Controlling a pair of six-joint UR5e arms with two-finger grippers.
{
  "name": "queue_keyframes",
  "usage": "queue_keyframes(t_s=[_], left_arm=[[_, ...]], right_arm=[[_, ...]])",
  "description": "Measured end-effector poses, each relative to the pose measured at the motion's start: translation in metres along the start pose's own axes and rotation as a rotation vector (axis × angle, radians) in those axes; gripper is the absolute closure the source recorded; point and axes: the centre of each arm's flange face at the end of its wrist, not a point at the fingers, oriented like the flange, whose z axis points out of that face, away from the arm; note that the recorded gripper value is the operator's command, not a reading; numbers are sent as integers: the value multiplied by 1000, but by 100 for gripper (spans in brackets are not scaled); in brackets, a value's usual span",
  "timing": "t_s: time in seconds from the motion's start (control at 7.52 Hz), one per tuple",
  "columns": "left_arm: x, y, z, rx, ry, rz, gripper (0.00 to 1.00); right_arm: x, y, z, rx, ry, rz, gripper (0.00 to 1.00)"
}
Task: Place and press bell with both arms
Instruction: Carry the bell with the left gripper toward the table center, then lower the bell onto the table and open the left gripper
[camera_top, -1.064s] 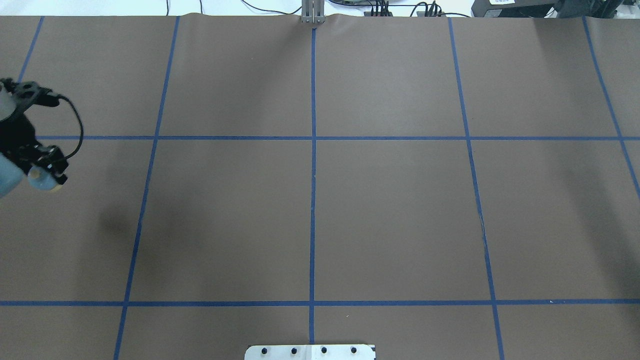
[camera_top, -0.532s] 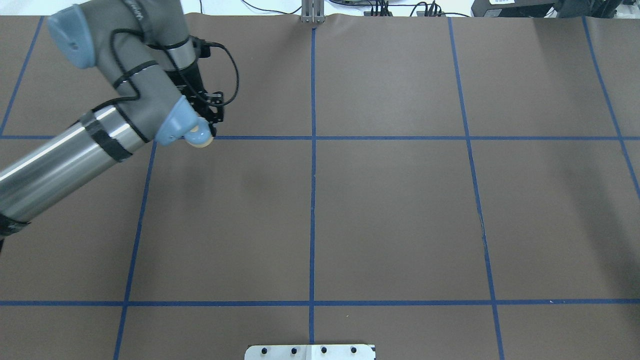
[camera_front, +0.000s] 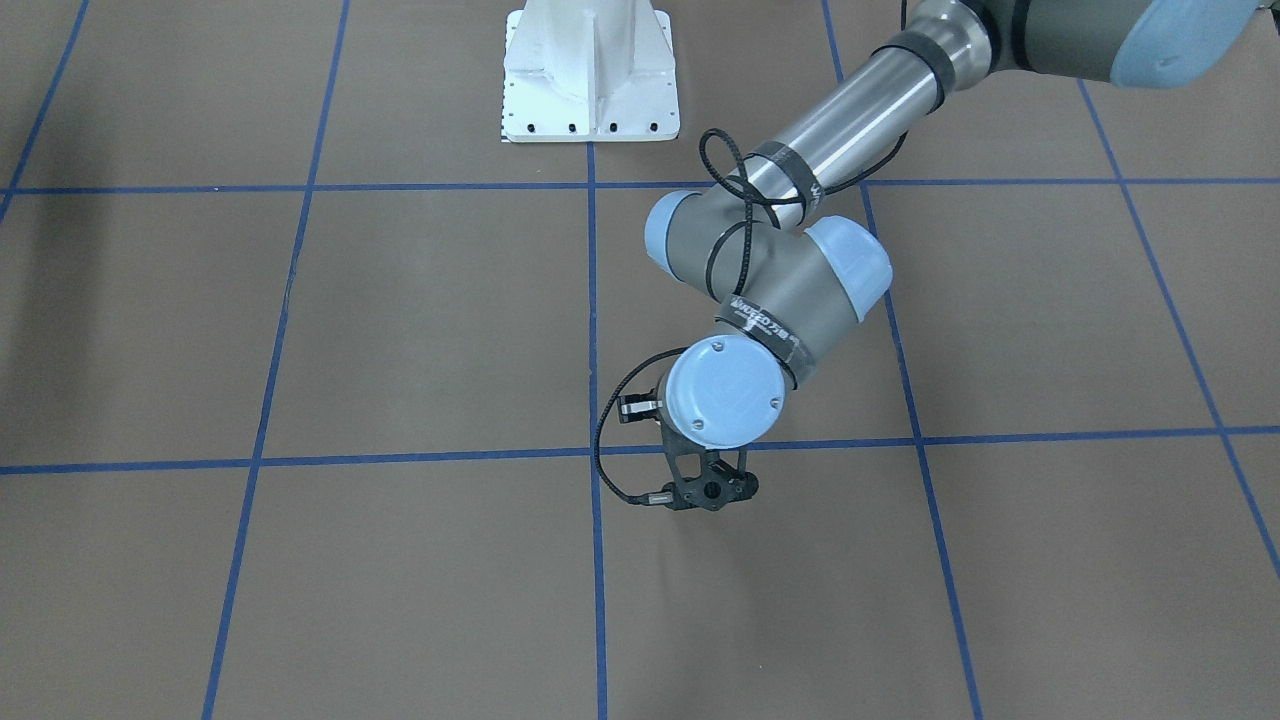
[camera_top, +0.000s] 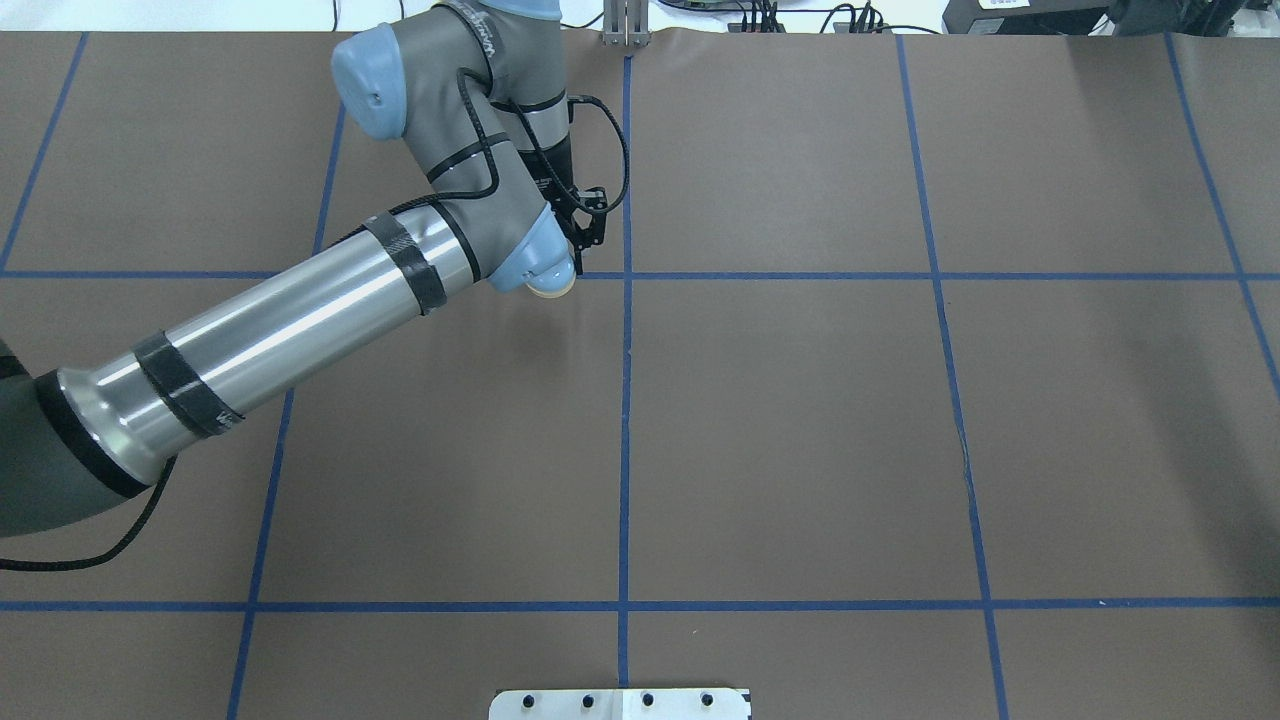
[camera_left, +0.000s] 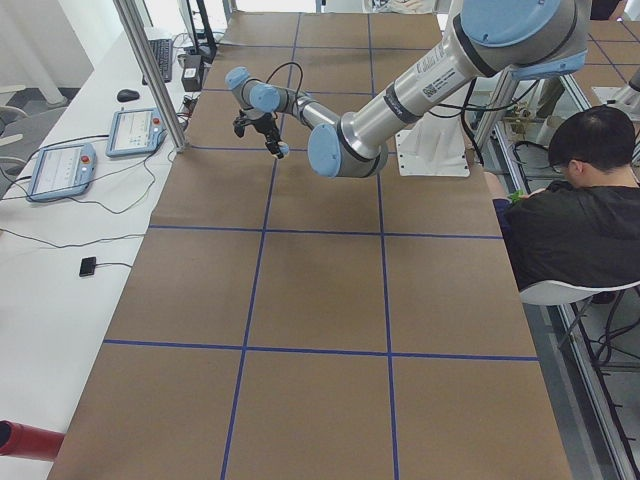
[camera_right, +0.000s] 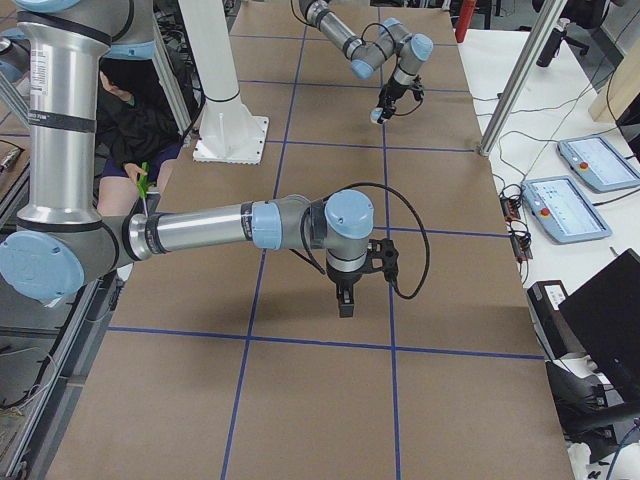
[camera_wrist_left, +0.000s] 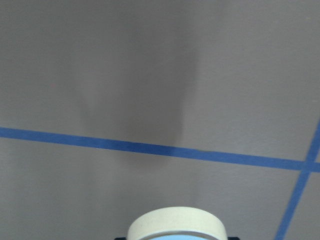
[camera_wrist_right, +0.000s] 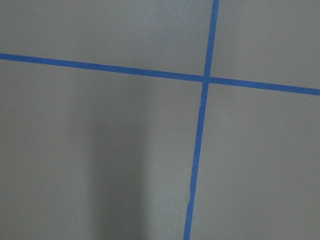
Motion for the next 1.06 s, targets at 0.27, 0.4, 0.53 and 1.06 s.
queue_keyframes(t_s=[0.27,0.4,0.53,1.06], left_arm=[[25,9,21,7,31,-12,73],[31,8,30,14,47,-14,62],[33,7,37,15,52,-14,50],[50,23,61,50,49,31,1]], right_arm=[[0,0,0,-1,0,0,0],[0,0,0,-1,0,0,0],[0,0,0,-1,0,0,0],[1,0,1,-2,-1,2,0]])
